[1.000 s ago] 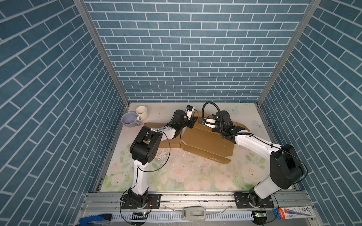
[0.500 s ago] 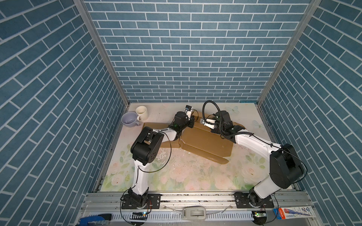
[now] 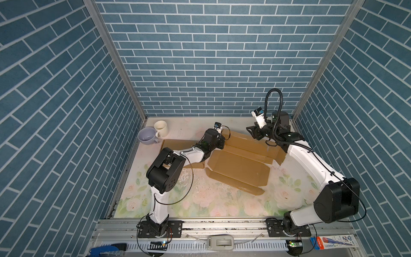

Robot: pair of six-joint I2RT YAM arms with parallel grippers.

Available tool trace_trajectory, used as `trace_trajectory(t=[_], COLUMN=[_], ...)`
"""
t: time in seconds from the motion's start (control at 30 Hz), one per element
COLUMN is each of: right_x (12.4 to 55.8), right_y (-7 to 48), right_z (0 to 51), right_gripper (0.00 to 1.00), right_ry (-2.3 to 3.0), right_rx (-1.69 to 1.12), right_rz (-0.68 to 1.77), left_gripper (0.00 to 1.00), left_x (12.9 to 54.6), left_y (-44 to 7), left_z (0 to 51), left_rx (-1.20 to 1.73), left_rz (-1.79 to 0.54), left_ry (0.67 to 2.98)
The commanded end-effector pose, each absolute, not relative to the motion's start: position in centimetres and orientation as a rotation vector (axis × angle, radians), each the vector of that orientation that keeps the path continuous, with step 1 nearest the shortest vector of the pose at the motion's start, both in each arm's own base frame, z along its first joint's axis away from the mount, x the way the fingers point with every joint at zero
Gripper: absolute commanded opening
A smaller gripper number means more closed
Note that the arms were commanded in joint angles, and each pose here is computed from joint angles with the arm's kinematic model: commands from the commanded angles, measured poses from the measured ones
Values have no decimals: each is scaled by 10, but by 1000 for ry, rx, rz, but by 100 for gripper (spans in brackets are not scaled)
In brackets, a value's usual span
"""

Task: Fold the paper box

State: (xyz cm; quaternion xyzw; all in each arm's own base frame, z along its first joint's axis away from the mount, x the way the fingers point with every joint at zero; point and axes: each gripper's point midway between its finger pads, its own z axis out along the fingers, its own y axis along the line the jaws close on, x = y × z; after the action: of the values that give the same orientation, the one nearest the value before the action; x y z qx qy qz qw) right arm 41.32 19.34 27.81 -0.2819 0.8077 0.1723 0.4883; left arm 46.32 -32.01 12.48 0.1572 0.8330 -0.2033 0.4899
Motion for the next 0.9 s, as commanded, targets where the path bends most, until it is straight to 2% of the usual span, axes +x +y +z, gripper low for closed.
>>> trace_trajectory(t=[0.0, 0.1, 0.33, 0.5, 0.73, 0.87], right_x=[414, 420, 418, 412, 412, 414], right_y=[193, 179, 187, 205, 211, 209], right_z=[288, 277, 250, 229, 165, 172], right_gripper=[59, 45, 27, 24, 20, 20], right_ry=[2084, 2175, 2312, 2375, 2534, 2522], right_rx=[-431, -315, -271, -298, -253, -265], right_rz=[566, 494, 499, 515, 522, 515], left_gripper=[0, 0, 0, 0, 0, 0], left_x=[456, 451, 449, 450, 451, 450], left_y=[-315, -320, -323, -325, -326, -325], left_z=[124, 126, 124, 123, 110, 100], left_rx=[323, 345, 374, 389, 437, 488], left_rz=[-406, -376, -349, -341, -304, -257], left_ry=[2085, 2075, 2078, 2078, 2092, 2105])
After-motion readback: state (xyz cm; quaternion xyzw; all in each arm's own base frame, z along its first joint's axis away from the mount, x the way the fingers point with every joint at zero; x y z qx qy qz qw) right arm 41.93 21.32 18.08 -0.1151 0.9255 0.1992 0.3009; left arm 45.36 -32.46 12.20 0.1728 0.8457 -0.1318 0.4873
